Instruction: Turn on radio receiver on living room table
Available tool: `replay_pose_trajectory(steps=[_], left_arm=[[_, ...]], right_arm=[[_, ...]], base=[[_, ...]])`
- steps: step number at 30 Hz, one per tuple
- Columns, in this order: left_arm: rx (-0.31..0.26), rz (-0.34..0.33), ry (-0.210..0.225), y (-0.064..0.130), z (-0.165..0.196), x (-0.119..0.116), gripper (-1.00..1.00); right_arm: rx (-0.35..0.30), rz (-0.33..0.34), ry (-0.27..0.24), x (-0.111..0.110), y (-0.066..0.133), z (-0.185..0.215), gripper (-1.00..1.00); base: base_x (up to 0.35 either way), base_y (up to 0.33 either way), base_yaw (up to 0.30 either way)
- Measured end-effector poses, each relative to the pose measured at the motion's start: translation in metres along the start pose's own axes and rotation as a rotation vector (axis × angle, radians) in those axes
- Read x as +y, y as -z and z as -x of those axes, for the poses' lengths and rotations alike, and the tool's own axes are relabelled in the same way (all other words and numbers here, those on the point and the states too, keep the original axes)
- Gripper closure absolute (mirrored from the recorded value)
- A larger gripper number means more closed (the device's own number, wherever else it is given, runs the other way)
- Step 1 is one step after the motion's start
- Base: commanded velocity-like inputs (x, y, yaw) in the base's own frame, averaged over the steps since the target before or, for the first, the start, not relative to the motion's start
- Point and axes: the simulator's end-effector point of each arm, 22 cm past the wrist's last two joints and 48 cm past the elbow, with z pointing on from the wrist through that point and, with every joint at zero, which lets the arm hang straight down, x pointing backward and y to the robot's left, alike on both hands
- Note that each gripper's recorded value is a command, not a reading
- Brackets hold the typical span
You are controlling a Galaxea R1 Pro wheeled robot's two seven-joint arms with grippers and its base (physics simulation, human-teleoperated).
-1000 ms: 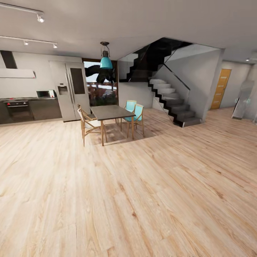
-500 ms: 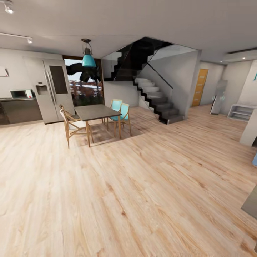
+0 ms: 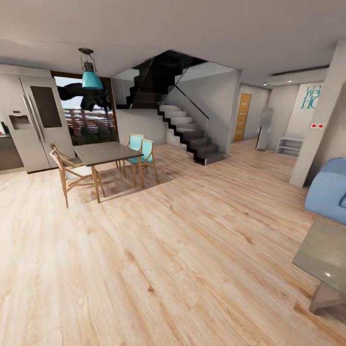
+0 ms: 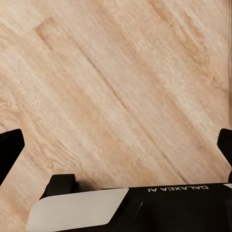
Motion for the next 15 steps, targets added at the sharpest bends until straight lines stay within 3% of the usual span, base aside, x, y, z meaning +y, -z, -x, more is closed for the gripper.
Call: replay_pose_trajectory(steps=[15], left_arm=[[0.0, -0.005, 0.001, 0.0, 0.0, -0.0028, -1.0]], right_arm=[[0.003, 0.005, -0.001, 0.0037, -0.0001, -0.0019, -1.0]], base=[[0.0, 0.0, -0.292]])
